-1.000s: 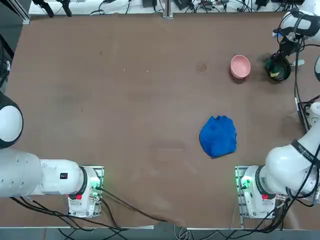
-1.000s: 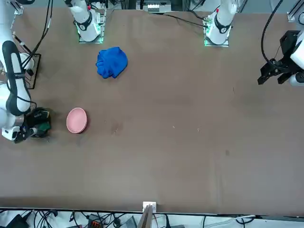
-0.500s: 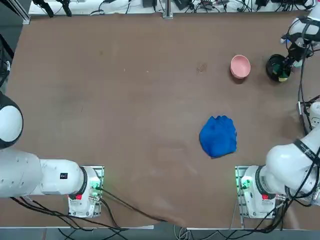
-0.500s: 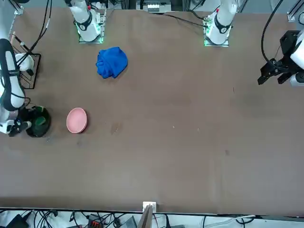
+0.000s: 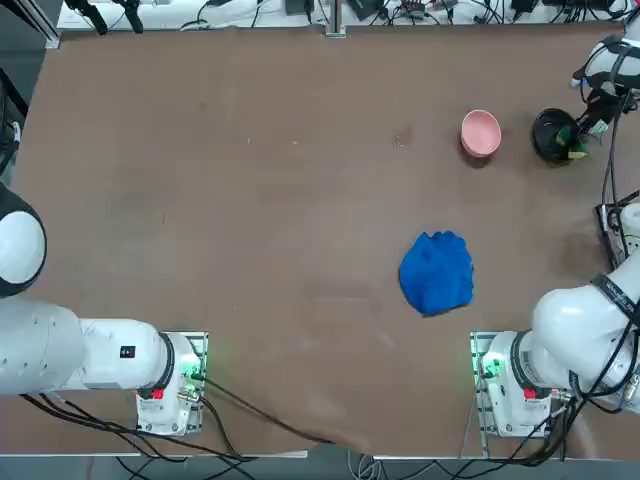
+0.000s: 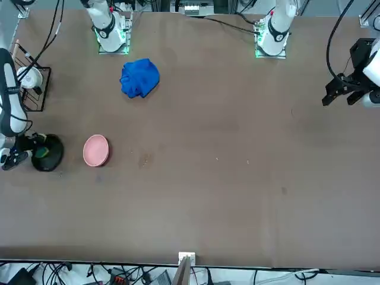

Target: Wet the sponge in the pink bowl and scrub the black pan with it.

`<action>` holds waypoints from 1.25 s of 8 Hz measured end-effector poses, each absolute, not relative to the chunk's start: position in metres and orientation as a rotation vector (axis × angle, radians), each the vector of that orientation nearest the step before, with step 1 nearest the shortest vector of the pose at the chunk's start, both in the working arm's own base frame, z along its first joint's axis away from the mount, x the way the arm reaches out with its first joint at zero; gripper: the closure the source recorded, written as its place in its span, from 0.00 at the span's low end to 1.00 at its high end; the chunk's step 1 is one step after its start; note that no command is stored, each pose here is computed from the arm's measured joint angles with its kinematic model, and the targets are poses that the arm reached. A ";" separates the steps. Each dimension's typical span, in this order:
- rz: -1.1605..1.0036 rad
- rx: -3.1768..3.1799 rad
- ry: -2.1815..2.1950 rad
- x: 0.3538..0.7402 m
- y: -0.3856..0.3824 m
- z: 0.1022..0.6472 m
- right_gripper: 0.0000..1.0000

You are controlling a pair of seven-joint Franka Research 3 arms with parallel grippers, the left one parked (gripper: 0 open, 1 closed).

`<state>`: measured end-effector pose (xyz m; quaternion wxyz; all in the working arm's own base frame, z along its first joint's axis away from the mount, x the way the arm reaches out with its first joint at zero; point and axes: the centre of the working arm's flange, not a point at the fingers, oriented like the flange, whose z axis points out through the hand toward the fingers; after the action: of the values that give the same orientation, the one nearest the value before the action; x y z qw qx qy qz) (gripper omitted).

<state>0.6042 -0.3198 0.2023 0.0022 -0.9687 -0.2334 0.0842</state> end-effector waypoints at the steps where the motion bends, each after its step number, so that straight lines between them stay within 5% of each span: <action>1: 0.240 -3.052 -0.723 0.609 -0.319 0.202 0.92; 10: 0.297 -3.012 -0.569 0.648 -0.221 0.219 0.92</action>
<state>0.6476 -0.2212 0.2188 0.0310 -0.9775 -0.1848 0.0965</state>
